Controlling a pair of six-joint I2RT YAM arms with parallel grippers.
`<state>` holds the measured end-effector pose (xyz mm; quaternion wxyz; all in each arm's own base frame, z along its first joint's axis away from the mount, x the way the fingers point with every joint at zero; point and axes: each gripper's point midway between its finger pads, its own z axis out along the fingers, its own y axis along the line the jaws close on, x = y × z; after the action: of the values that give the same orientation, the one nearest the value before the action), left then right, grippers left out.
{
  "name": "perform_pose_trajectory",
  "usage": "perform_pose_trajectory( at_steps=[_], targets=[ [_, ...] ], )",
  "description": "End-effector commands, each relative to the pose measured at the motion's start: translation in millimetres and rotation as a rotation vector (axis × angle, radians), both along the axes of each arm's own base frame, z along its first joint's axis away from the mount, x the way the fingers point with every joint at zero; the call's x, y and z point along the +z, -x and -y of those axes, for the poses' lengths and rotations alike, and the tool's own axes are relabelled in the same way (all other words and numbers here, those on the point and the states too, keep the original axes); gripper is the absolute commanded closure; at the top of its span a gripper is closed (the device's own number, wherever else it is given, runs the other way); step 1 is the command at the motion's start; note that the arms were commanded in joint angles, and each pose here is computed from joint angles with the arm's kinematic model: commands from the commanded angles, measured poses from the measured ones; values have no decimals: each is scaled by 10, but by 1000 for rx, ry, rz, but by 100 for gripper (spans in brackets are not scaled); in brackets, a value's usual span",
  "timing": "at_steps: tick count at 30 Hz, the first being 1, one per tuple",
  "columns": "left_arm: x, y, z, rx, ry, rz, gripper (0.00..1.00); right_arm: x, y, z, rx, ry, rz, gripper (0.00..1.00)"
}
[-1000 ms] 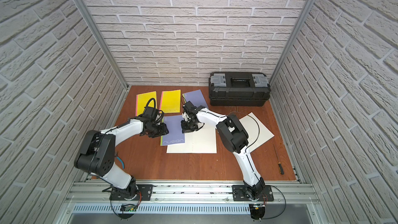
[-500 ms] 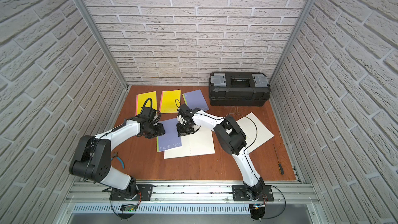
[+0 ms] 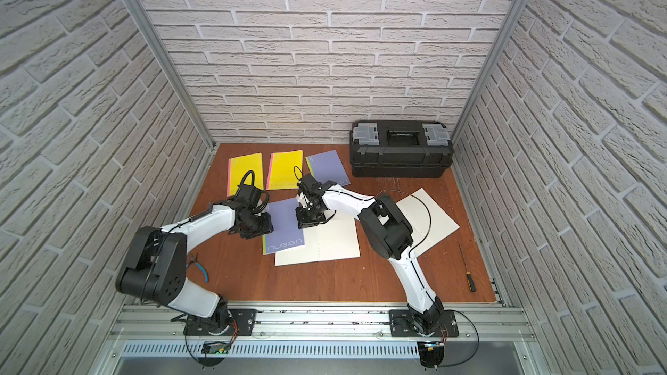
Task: Close the notebook
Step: Move the notebook to the center of the board.
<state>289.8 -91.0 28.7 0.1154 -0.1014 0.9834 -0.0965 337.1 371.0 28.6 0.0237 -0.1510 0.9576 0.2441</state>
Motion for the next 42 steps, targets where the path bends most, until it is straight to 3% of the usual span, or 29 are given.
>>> perform_pose_trajectory(
  at_steps=[1, 15, 42],
  targets=[
    [-35, 5, 3, 18, 26, 3, 48, 60, 21, -56, 10, -13, -2, 81],
    [-4, -44, 2, 56, 113, 49, 49, 164, 66, -138, 31, -27, 8, 81],
    [106, -144, -290, 122, 119, 74, 47, 177, 257, -565, 106, -51, -7, 81]
  ],
)
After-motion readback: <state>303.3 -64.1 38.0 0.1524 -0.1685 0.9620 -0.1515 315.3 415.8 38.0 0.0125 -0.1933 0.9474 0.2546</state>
